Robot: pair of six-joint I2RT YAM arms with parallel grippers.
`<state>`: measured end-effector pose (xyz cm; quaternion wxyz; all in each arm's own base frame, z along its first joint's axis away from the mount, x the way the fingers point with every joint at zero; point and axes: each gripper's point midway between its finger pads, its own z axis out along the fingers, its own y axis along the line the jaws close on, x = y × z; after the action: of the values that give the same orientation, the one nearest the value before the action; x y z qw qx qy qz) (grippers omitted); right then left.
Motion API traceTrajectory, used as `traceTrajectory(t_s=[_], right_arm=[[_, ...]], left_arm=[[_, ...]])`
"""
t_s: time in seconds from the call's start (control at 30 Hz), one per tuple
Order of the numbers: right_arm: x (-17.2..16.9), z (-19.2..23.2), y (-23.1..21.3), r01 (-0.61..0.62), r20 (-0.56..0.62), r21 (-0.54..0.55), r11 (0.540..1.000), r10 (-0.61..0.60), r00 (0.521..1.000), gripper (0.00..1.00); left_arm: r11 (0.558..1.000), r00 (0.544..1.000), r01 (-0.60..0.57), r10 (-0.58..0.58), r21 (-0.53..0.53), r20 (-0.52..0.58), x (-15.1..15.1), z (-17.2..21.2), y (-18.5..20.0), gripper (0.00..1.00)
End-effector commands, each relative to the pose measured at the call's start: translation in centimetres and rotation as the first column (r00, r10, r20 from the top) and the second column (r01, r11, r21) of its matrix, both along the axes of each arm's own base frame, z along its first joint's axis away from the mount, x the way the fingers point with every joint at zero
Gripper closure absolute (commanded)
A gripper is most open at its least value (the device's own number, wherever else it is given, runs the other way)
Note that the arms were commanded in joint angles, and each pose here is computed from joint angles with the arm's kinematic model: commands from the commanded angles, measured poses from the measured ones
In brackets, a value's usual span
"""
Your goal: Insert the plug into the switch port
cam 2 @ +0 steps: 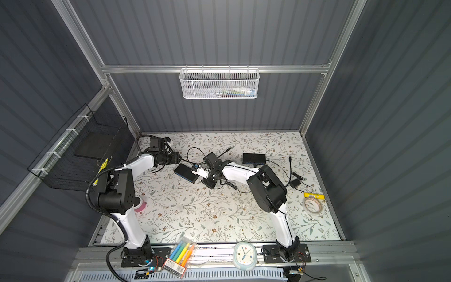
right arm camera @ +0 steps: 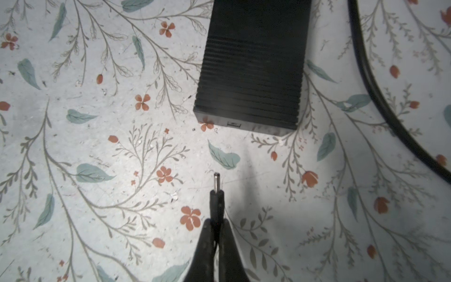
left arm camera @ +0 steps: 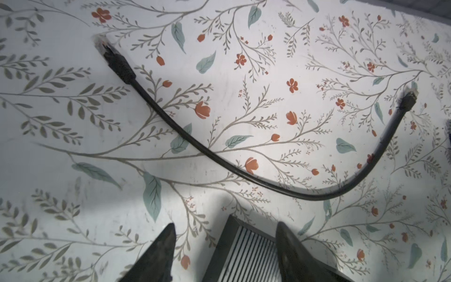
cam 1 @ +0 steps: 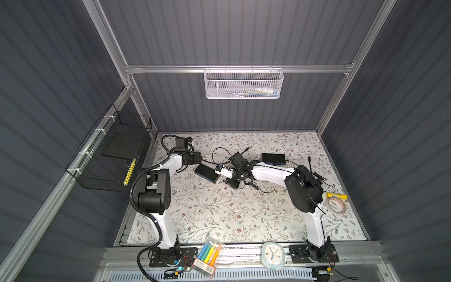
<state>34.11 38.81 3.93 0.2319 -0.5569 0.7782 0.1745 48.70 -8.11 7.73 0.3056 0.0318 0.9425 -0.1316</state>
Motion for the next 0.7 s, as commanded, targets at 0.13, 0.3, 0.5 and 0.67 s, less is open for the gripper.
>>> traceTrajectory(t_s=[0.13,0.3,0.5,0.67], right_arm=[[0.3,-0.6,0.4,-0.032,-0.053,-0.022,0.999,0.031,0.998,1.0],[1.1,-1.0,0.6,-0.029,-0.06,-0.04,0.999,0.026,0.998,1.0],[1.5,-1.5,1.0,-0.034,-0.067,-0.052,0.998,0.03,0.997,1.0],[1.3,-1.7,1.2,-0.044,-0.083,-0.053,0.998,0.04,0.996,1.0]], left_arm=[[0.997,0.994,0.065,-0.062,0.03,-0.09,-0.3,-2.6,0.0,0.36],[0.995,0.987,0.102,-0.102,-0.002,-0.128,-0.7,-3.6,-0.8,0.38],[0.994,0.987,0.103,-0.105,-0.018,-0.125,-0.6,-3.7,-1.0,0.39],[0.994,0.986,0.108,-0.111,-0.028,-0.122,-0.8,-3.6,-1.2,0.39]])
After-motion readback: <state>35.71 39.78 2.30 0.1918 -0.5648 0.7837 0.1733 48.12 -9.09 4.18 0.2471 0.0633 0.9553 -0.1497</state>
